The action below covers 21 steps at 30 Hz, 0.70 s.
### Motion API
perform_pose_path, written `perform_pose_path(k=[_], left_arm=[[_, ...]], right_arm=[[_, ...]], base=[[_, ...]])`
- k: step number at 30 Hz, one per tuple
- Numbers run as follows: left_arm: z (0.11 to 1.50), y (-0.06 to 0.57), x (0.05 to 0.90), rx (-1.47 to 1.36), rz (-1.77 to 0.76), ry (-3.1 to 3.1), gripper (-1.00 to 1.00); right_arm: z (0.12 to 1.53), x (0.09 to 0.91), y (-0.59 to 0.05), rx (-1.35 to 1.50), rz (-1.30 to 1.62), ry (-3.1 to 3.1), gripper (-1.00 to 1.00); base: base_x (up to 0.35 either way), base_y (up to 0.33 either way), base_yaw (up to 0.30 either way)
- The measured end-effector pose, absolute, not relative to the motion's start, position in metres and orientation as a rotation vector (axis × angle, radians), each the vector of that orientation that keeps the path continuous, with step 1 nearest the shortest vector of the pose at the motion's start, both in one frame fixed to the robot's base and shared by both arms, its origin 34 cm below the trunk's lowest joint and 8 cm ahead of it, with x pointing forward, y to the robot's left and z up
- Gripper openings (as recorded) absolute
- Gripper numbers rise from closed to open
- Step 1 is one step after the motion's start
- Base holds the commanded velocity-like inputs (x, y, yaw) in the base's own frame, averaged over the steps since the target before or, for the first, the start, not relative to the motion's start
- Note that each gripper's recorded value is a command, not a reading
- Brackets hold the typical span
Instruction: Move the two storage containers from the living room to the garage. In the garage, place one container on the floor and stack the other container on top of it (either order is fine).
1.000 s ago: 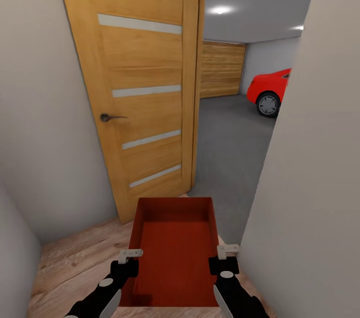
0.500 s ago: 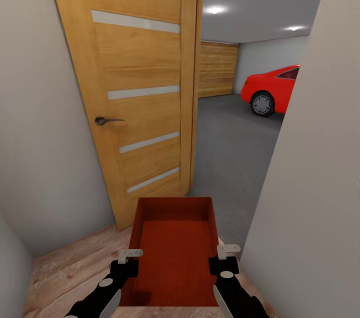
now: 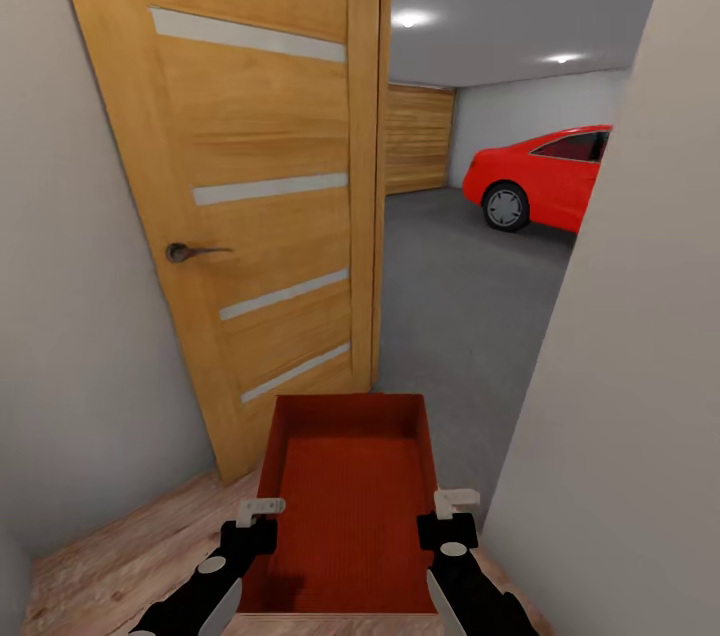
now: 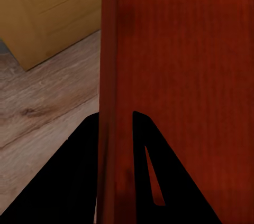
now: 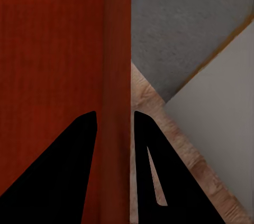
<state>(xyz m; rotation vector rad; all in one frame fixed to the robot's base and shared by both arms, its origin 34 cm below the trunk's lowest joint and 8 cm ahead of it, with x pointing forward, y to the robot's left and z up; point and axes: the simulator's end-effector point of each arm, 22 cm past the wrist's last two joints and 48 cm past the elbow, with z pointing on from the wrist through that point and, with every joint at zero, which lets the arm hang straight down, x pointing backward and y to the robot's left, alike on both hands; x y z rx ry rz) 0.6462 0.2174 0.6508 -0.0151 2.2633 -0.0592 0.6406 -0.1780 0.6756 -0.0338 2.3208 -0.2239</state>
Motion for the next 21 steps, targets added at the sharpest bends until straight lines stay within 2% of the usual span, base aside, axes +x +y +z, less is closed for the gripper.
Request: perform_pose_path(k=[13, 21], left_arm=[[0.6522, 0.218, 0.6459, -0.012, -0.058, 2.267, -1.0], [0.6528, 0.2182, 0.646, -0.013, -0.057, 2.265, -1.0]], right_arm=[[0.6759, 0.6396, -0.1775, -0.031, -0.219, 2.323, -1.0], [0.6765, 0.6397, -0.1773, -0.032, -0.218, 2.323, -1.0]], base=[[0.078, 0.068, -0.213], [0.203, 0.228, -0.038]])
